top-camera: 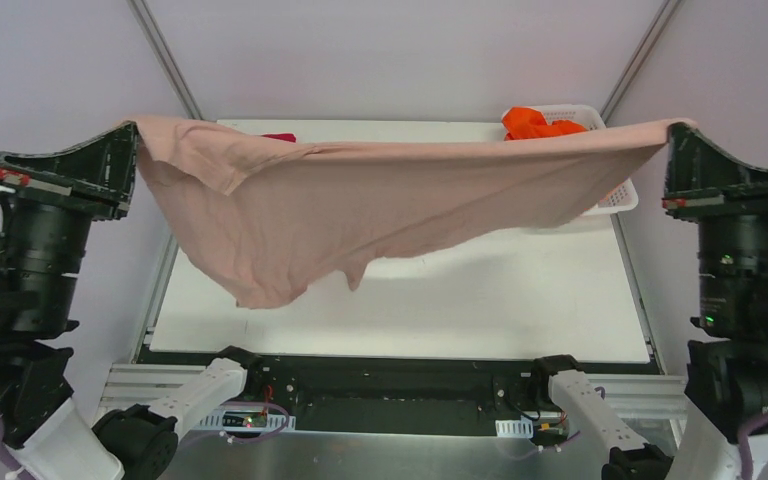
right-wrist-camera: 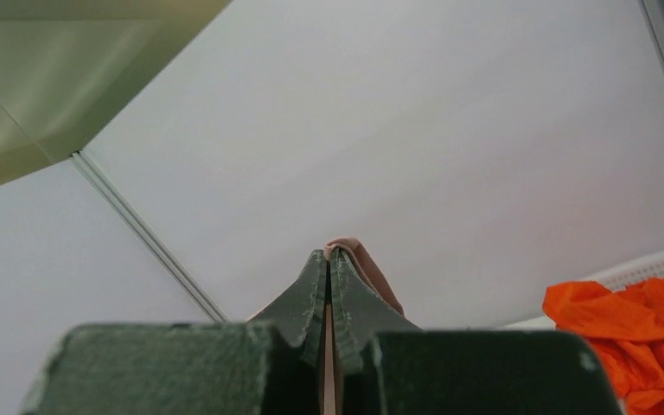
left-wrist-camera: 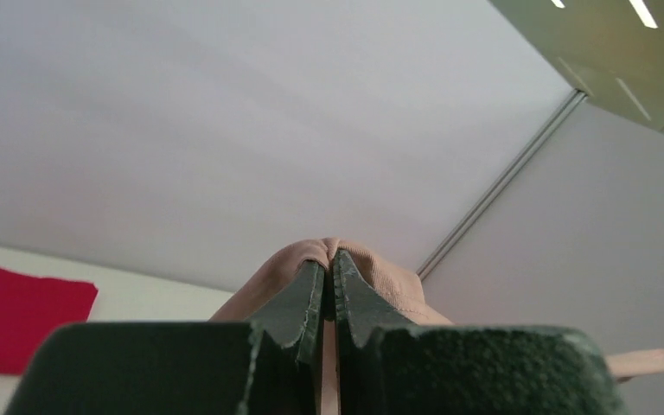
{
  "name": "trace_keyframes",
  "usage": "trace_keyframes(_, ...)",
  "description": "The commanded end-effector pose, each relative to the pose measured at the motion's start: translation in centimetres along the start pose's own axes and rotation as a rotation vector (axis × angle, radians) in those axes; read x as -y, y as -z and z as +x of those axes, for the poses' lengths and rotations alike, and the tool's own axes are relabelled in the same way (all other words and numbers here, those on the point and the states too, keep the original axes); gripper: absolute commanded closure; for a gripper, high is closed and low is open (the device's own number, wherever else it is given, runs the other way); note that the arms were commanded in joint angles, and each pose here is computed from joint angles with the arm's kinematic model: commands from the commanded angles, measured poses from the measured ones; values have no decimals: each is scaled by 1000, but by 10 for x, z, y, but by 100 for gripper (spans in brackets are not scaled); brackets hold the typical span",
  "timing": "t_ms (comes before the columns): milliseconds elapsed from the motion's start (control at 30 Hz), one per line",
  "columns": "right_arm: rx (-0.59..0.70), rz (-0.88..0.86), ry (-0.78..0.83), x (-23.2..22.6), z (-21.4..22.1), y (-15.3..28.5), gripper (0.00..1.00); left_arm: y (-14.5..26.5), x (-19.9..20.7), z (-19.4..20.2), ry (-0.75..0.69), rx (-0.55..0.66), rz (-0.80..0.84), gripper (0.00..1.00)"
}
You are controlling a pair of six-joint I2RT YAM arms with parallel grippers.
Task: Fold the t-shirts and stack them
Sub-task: Flatten out the tshirt
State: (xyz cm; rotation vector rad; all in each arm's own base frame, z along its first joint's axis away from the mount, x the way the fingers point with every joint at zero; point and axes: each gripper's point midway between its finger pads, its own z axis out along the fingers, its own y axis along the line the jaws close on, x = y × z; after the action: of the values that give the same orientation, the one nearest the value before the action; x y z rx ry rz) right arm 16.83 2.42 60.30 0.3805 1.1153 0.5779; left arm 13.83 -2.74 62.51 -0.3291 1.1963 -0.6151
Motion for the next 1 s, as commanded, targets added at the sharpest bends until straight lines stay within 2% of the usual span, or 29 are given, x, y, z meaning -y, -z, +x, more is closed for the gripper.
trace_keyframes(0,61,-28,52,-17,-35,10,100,10,28,-40,-69,100,107,100)
trace_keyframes(133,72,-25,75,-23,-46,5,100,7,42,-48,-79,111,159,100)
trace_keyframes(233,45,0,95,-18,-37,-13,100,-14,36,-45,-94,110,113,100)
trace_keyframes(567,-31,117,175,27,24,-90,100,-141,-41,12,-284,62,-291,100)
trace_keyframes(700,-64,128,194,40,53,-125,100,-178,-52,30,-360,50,-330,100)
trace_keyframes(967,-18,110,196,33,52,-177,100,-196,-39,7,-373,153,-308,100)
